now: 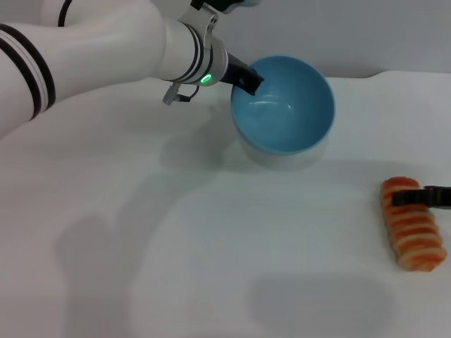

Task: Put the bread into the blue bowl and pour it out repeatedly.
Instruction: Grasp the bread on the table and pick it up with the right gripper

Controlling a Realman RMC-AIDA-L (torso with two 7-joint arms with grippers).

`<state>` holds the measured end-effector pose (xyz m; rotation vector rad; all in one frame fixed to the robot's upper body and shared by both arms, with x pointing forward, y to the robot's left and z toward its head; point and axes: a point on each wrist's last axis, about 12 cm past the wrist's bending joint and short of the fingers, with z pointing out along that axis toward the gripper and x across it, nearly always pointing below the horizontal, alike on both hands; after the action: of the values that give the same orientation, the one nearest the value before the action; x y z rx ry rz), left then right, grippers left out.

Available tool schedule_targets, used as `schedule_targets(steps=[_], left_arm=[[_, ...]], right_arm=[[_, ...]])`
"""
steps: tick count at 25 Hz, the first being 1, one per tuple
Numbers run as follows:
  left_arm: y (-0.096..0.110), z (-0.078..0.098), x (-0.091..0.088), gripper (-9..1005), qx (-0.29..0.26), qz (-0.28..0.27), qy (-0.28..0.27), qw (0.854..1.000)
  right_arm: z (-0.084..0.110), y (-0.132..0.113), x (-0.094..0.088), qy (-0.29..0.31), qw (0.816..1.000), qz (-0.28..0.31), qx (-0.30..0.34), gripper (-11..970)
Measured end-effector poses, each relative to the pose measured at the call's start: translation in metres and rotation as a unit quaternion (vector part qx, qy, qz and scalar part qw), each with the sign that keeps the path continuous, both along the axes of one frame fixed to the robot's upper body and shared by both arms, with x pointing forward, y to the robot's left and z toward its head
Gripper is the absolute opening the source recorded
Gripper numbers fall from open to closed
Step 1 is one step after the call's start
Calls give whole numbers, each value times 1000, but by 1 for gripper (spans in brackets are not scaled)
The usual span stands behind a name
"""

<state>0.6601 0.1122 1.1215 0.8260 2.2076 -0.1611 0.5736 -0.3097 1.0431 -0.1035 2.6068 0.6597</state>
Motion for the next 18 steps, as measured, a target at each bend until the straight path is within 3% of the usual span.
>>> schedule_targets(steps=[12, 18], left_arm=[[3, -2, -1, -1, 2, 1, 1, 1000], [3, -2, -1, -1, 2, 1, 1, 1000]], right_arm=[[1, 16, 4, 11, 999, 35, -8, 660], [6, 16, 5, 11, 999, 50, -16, 590]])
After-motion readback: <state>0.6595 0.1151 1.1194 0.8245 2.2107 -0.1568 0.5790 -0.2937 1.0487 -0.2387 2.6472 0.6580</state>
